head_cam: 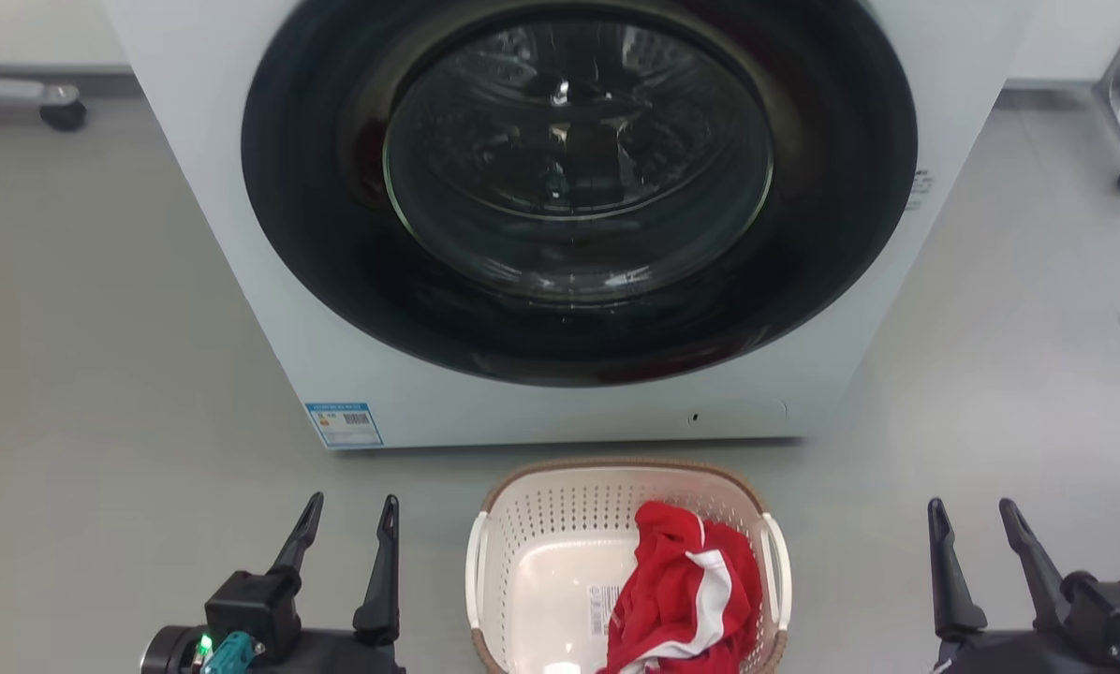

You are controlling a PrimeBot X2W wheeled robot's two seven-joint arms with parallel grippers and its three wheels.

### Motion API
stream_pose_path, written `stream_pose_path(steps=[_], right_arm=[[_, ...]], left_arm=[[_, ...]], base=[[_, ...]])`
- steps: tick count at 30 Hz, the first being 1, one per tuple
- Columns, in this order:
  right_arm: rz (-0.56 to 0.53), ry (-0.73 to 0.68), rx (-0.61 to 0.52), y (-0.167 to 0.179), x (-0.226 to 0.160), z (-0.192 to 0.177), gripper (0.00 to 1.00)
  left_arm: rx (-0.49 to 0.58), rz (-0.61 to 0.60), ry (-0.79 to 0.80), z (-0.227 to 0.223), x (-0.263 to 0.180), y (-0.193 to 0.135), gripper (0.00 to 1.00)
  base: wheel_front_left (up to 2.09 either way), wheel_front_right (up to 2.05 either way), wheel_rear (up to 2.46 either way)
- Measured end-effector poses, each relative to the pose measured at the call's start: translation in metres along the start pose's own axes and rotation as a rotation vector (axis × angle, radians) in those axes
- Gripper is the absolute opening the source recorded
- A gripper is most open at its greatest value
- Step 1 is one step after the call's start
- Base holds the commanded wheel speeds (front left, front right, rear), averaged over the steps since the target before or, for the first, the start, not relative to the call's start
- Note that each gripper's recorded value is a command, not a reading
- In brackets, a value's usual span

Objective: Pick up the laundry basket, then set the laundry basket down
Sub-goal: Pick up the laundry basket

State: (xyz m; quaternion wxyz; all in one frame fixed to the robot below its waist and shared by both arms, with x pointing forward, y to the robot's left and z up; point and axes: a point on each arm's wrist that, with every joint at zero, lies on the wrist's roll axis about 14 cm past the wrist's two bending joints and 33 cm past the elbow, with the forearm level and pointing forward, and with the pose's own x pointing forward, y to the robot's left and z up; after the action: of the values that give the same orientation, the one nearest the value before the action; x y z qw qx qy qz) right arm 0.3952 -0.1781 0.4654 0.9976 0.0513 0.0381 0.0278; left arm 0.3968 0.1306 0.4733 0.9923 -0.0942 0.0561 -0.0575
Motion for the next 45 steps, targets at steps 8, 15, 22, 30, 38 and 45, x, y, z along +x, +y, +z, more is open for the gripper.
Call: stream_pose_path(steps=[8, 15, 22, 30, 38, 45], right_arm=[[0.003, 0.032, 0.005, -0.001, 0.025, -0.014, 1.0], [-0.002, 0.069, 0.01, -0.005, 0.045, -0.031, 1.0], [-0.004, 0.112, 0.003, -0.009, 0.065, -0.053, 1.0], [-0.001, 0.153, 0.008, -0.012, 0.087, -0.08, 1.0], [0.001, 0.205, 0.013, -0.014, 0.105, -0.11, 1.0], [-0.009, 0.293, 0.023, -0.018, 0.111, -0.153, 1.0]], left_arm=[[0.006, -0.003, 0.026, -0.01, 0.029, 0.002, 1.0], [-0.004, 0.001, 0.066, -0.028, 0.054, 0.006, 1.0], [-0.019, 0.002, 0.11, -0.05, 0.077, 0.009, 1.0], [-0.036, 0.005, 0.155, -0.078, 0.103, 0.013, 1.0], [-0.044, 0.006, 0.211, -0.111, 0.121, 0.017, 1.0], [-0.059, 0.008, 0.302, -0.154, 0.128, 0.023, 1.0]], base=[[0.0, 0.0, 0.0], [0.0, 0.0, 0.0], [0.0, 0.0, 0.0], [0.0, 0.0, 0.0], [0.0, 0.0, 0.0], [0.0, 0.0, 0.0]])
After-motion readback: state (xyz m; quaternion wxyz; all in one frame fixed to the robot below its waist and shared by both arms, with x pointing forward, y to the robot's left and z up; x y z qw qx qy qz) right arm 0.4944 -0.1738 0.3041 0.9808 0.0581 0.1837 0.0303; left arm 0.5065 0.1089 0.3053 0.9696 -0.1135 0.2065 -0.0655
